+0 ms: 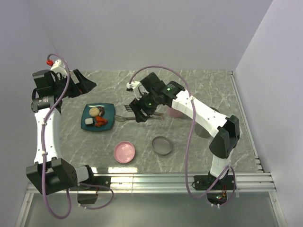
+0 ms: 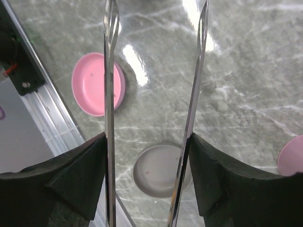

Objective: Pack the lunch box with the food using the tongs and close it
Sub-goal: Pick up the clamp at the center of the board, then pick up the fake food from the plate.

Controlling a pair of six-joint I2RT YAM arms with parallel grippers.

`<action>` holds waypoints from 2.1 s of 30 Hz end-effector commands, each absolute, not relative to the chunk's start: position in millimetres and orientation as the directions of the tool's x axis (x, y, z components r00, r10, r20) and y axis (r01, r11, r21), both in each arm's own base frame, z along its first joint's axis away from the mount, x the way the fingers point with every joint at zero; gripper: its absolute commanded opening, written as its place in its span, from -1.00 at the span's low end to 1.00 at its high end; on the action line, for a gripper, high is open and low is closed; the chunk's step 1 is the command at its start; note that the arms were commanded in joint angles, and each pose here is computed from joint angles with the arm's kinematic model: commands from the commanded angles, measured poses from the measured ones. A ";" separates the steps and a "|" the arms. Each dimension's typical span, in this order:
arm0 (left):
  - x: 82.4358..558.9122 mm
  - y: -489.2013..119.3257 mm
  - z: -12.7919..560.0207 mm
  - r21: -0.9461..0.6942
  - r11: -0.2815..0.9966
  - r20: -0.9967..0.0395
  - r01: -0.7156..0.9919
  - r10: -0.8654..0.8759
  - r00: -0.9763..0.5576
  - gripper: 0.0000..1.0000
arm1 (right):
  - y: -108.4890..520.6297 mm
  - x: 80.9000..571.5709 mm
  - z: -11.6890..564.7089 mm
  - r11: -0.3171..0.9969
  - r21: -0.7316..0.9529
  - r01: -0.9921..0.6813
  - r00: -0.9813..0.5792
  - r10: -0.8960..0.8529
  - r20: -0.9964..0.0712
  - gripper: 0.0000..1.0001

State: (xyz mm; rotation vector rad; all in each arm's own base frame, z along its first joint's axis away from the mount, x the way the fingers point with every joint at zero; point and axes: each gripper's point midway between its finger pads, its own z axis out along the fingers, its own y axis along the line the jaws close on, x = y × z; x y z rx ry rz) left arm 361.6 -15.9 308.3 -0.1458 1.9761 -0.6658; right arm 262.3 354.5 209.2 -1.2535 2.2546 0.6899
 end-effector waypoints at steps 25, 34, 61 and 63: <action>345.0 8.3 334.7 -0.659 0.703 -0.718 0.268 -0.481 -0.503 0.99 | 468.5 288.9 281.8 0.236 0.120 -0.964 -0.222 -0.480 -0.849 0.32; 346.1 15.6 332.3 -0.646 0.725 -0.728 0.237 -0.494 -0.475 0.99 | 506.2 304.1 247.2 0.326 0.142 -0.935 -0.290 -0.467 -0.835 0.25; 351.2 26.8 320.6 -0.691 0.692 -0.690 0.209 -0.545 -0.476 0.99 | 555.2 347.7 186.2 0.422 0.123 -0.898 -0.305 -0.397 -0.865 0.22; 351.6 27.2 318.6 -0.693 0.691 -0.687 0.205 -0.547 -0.478 0.99 | 559.0 344.8 182.3 0.414 0.125 -0.902 -0.304 -0.400 -0.865 0.22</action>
